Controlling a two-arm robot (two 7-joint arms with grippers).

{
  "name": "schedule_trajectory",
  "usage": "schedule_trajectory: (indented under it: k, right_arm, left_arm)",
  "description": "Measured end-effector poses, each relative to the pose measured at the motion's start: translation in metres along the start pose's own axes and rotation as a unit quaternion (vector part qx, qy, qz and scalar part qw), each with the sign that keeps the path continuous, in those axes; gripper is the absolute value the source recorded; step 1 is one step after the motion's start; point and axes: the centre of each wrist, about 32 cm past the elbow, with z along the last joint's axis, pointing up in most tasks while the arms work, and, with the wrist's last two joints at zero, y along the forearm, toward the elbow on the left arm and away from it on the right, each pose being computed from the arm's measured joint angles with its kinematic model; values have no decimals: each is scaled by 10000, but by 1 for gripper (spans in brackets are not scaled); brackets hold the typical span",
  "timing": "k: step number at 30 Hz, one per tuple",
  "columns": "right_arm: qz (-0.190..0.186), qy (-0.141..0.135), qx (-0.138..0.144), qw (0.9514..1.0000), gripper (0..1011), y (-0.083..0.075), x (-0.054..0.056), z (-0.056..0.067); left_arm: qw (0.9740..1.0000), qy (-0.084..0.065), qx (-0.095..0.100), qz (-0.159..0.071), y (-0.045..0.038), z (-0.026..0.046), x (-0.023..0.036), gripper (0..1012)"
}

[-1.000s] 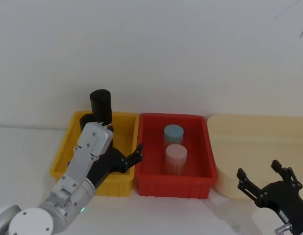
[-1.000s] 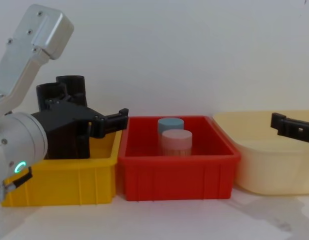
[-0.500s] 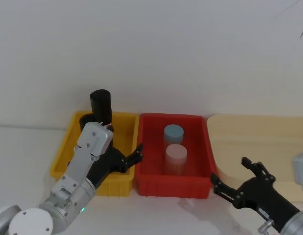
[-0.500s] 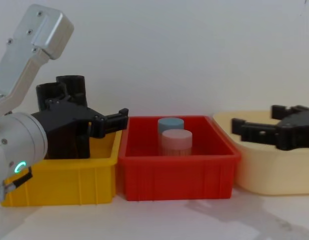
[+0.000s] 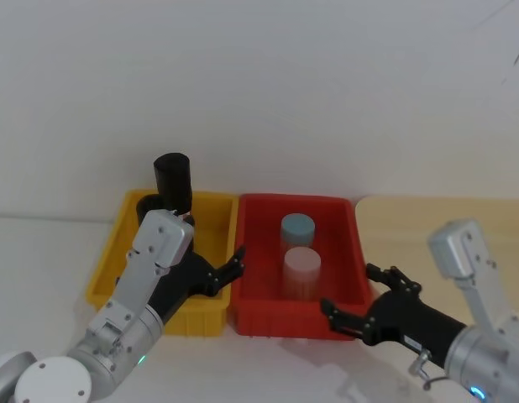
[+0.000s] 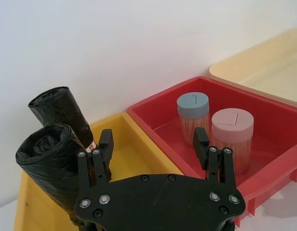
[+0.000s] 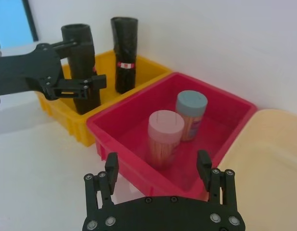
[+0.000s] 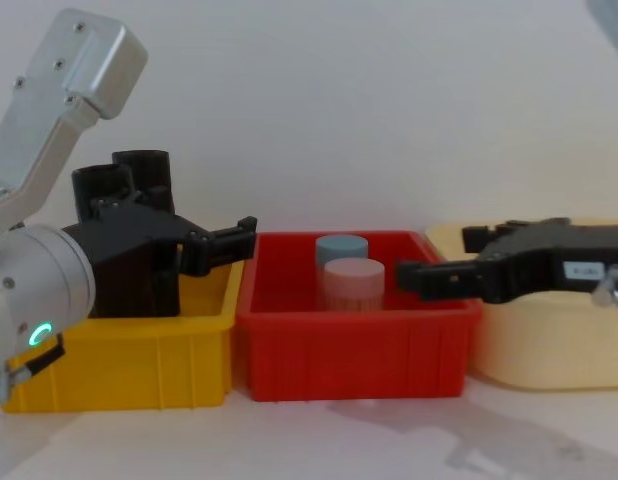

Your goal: Pick up the garbage bag with the one hand and transfer it to the other hand.

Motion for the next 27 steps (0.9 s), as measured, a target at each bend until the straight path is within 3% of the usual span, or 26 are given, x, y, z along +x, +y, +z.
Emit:
schedule_trajectory:
  k: [13,27]
  right_arm:
    - [398,-177,-444,9981,999,281,179,269]
    - [495,-223,-678,9962,999,568,308,363]
  left_arm:
    - [10000,1,0,0,0,0,0,1002]
    - [10000,0,0,0,0,0,-1,1002]
